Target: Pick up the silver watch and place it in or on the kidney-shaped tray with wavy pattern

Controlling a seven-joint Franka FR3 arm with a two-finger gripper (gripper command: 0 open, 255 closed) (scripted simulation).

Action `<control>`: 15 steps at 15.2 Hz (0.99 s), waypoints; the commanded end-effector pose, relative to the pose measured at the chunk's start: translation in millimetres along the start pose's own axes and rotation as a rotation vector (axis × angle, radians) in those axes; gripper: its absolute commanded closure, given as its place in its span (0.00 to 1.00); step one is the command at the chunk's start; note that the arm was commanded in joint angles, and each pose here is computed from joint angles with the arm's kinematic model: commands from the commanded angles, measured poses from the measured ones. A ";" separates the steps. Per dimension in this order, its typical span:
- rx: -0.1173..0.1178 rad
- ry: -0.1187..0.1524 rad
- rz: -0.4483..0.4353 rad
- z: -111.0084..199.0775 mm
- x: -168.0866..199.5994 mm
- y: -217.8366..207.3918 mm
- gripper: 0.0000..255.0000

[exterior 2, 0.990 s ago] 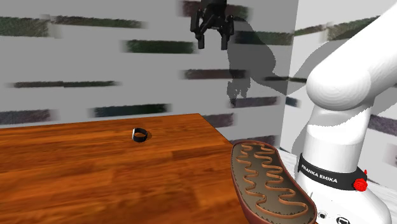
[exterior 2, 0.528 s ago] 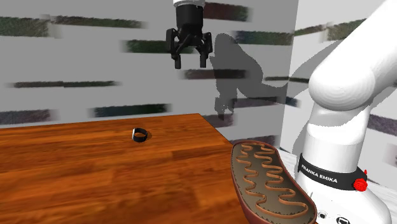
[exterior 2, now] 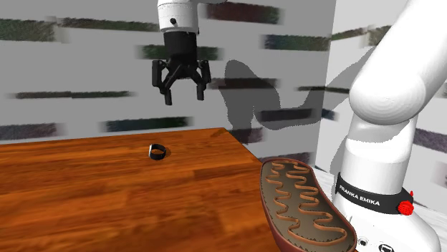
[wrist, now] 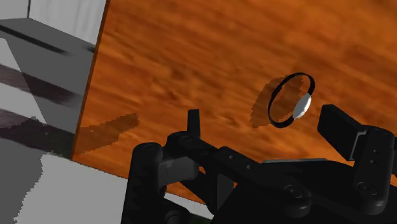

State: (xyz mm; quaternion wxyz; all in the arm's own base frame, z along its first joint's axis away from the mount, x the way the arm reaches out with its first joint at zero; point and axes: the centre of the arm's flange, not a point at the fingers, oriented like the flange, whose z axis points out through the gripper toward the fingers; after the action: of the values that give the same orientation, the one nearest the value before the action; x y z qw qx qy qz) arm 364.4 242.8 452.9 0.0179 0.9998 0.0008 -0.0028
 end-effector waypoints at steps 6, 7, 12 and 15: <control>-0.011 0.002 -0.040 52.4 14.6 -75.9 0.00; -0.012 0.002 -0.046 60.1 16.5 -86.8 0.00; -0.015 0.002 -0.053 85.1 18.6 -99.6 0.00; -0.015 0.002 -0.053 101.0 18.7 -99.4 0.00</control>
State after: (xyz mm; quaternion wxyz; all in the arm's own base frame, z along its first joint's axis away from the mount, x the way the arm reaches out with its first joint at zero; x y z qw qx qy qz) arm 382.2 338.8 354.8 0.0252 0.9993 0.0274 -0.0025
